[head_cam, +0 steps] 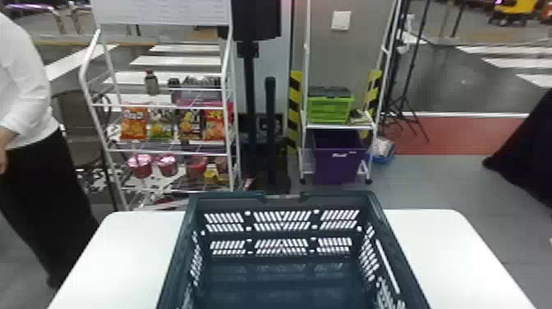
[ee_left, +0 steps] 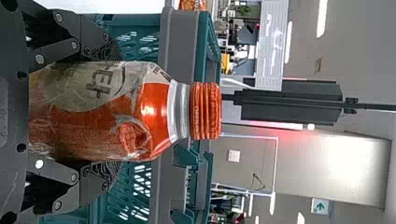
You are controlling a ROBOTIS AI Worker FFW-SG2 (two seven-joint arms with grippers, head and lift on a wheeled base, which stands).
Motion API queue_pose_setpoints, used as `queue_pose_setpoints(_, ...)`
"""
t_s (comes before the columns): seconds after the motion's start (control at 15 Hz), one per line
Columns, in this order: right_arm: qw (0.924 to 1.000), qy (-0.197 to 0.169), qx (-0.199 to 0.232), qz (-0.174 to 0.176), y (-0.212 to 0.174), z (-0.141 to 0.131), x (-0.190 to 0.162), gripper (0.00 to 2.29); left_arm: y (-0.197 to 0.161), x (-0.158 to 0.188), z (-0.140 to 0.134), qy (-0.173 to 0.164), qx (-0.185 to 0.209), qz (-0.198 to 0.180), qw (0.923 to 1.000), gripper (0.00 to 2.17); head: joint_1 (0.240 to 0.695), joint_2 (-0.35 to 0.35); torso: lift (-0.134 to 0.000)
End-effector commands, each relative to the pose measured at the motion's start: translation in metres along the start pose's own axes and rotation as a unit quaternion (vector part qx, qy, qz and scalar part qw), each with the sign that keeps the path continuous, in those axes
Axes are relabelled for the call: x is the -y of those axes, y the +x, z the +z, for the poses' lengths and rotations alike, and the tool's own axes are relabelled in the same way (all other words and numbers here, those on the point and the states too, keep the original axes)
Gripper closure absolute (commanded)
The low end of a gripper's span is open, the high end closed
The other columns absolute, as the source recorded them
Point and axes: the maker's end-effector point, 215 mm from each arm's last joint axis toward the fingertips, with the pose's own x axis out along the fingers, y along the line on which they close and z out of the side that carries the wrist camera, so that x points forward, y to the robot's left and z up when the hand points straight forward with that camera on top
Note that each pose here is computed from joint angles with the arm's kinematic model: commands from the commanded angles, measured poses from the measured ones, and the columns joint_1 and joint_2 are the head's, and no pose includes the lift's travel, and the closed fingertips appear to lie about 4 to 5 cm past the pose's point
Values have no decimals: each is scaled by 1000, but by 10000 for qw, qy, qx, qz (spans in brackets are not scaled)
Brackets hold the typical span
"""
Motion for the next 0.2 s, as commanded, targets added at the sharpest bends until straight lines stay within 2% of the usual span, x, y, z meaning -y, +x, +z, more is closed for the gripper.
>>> queue_pose_setpoints(0.0, 9995, 30, 88, 313, 18, 10, -41, 1204, -3, -3, -2, 17, -28, 31, 10000, 2145, 499, 0, 0)
queue_pose_setpoints(0.13, 9998, -10, 106, 181, 38, 17, -68, 1332, -6, -14, 3, 48, 6, 116, 9999, 2145, 499, 0, 0)
